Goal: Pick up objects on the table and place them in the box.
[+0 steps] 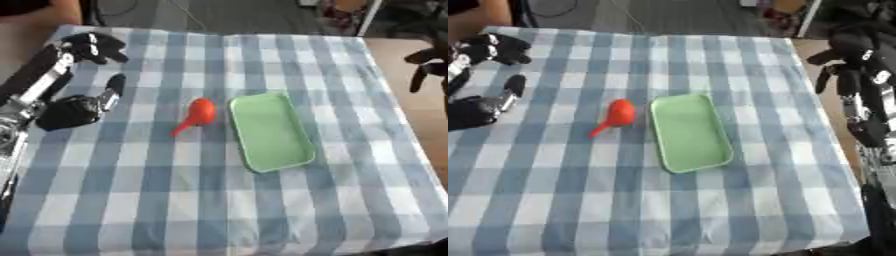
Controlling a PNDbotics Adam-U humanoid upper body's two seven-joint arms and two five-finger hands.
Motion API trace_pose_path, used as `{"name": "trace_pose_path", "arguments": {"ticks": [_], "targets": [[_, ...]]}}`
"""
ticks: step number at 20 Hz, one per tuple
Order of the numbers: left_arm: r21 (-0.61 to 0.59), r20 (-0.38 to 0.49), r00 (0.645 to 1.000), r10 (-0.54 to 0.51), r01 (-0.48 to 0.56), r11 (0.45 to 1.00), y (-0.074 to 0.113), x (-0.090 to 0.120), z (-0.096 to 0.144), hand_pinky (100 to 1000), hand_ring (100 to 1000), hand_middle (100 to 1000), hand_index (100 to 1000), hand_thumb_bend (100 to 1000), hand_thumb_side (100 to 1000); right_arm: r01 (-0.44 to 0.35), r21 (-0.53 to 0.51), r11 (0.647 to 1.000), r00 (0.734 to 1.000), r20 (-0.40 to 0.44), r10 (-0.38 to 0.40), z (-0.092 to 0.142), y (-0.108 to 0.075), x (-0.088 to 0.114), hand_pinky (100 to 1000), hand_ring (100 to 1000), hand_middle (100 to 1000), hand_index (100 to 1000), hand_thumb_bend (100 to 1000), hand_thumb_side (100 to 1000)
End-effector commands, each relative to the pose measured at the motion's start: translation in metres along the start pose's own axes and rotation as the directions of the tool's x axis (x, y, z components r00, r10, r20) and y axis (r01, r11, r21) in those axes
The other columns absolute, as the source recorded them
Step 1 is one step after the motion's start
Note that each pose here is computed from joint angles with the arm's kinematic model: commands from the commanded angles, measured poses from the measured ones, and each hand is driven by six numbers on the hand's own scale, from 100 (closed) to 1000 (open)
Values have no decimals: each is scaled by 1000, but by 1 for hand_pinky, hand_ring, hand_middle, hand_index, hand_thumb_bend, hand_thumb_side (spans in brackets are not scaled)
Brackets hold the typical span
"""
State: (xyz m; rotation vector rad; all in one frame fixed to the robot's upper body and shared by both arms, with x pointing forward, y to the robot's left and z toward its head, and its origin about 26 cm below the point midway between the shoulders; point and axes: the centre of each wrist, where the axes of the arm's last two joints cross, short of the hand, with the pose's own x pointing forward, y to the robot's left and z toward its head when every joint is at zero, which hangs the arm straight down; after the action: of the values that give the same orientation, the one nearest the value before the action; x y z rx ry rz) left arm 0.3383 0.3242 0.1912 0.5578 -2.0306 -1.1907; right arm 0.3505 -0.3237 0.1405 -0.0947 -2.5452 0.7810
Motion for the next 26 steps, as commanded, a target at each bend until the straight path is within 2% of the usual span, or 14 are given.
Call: {"name": "trace_pose_path", "arguments": {"ticks": [1, 11, 21, 26], "targets": [[-29, 5, 1000, -5, 5, 1000, 10, -7, -7, 718, 785, 817, 761, 923, 567, -22, 16, 1000, 1000, 7, 22, -2, -9, 3, 295, 660, 601, 844, 100, 688], [-148, 15, 1000, 26, -23, 989, -9, -27, -50, 718, 778, 816, 764, 916, 594, -14, 18, 1000, 1000, 6, 14, -1, -7, 2, 294, 659, 600, 844, 100, 689], [-262, 1, 999, -36, 35, 964, -28, -53, -80, 729, 783, 810, 788, 927, 631, -4, 20, 1000, 1000, 7, 4, -1, -5, 1, 292, 659, 599, 844, 100, 689], [-323, 29, 996, -80, 85, 943, -39, -62, -92, 740, 789, 807, 805, 937, 646, 1, 20, 1000, 1000, 9, -1, -1, -3, 0, 290, 658, 599, 845, 100, 689]]}}
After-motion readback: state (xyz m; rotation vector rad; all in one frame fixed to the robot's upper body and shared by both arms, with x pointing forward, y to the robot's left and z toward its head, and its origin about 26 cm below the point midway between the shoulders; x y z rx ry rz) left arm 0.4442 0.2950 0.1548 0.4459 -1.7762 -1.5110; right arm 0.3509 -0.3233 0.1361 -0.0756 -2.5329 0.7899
